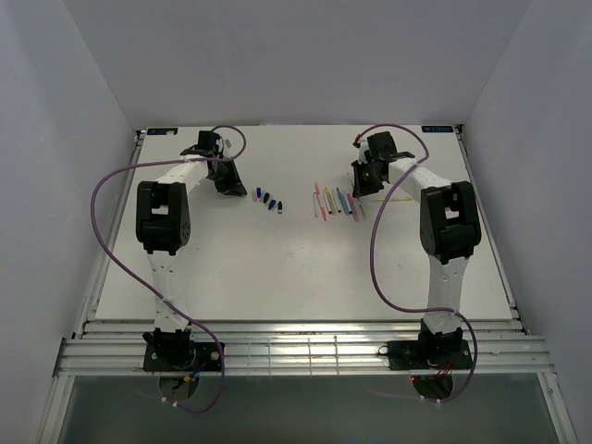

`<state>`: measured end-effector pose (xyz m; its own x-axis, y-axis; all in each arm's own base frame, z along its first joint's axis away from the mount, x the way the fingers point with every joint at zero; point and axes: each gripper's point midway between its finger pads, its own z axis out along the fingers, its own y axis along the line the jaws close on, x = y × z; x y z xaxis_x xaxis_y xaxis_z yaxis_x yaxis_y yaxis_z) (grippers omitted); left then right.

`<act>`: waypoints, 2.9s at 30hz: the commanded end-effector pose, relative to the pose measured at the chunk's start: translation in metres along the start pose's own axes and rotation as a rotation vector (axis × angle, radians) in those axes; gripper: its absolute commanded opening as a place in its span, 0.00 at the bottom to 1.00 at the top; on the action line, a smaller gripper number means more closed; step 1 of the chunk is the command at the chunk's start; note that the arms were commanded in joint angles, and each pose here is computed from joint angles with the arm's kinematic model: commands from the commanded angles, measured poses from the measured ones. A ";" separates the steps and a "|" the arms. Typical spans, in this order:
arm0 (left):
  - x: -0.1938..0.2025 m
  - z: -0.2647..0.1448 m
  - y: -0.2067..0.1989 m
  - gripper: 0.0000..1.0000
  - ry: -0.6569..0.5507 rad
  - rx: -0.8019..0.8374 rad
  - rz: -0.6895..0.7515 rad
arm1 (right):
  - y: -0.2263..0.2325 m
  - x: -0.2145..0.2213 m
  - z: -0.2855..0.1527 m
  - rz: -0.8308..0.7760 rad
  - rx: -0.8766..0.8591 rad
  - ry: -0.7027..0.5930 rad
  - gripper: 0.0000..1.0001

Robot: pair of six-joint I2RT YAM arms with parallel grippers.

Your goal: Open the pen caps

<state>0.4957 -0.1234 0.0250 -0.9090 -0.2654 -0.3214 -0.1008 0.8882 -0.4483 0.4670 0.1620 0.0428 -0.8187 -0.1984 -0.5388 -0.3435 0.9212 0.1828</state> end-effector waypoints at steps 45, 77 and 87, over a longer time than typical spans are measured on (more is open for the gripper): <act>0.019 -0.129 -0.082 0.48 -0.243 0.250 0.081 | -0.059 -0.002 -0.072 0.557 0.249 -0.121 0.49; 0.070 -0.128 -0.129 0.49 -0.174 0.402 0.189 | -0.096 0.025 -0.014 0.864 0.379 0.018 0.69; 0.076 -0.128 -0.131 0.49 -0.163 0.426 0.180 | -0.110 0.046 -0.024 0.740 0.574 0.125 0.64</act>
<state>0.3925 -0.2062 0.1511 -0.8356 -0.2116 -0.5070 0.2121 0.7271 -0.6530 0.4743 0.0601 0.0247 -0.7546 0.5487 -0.3599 0.5387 0.8312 0.1376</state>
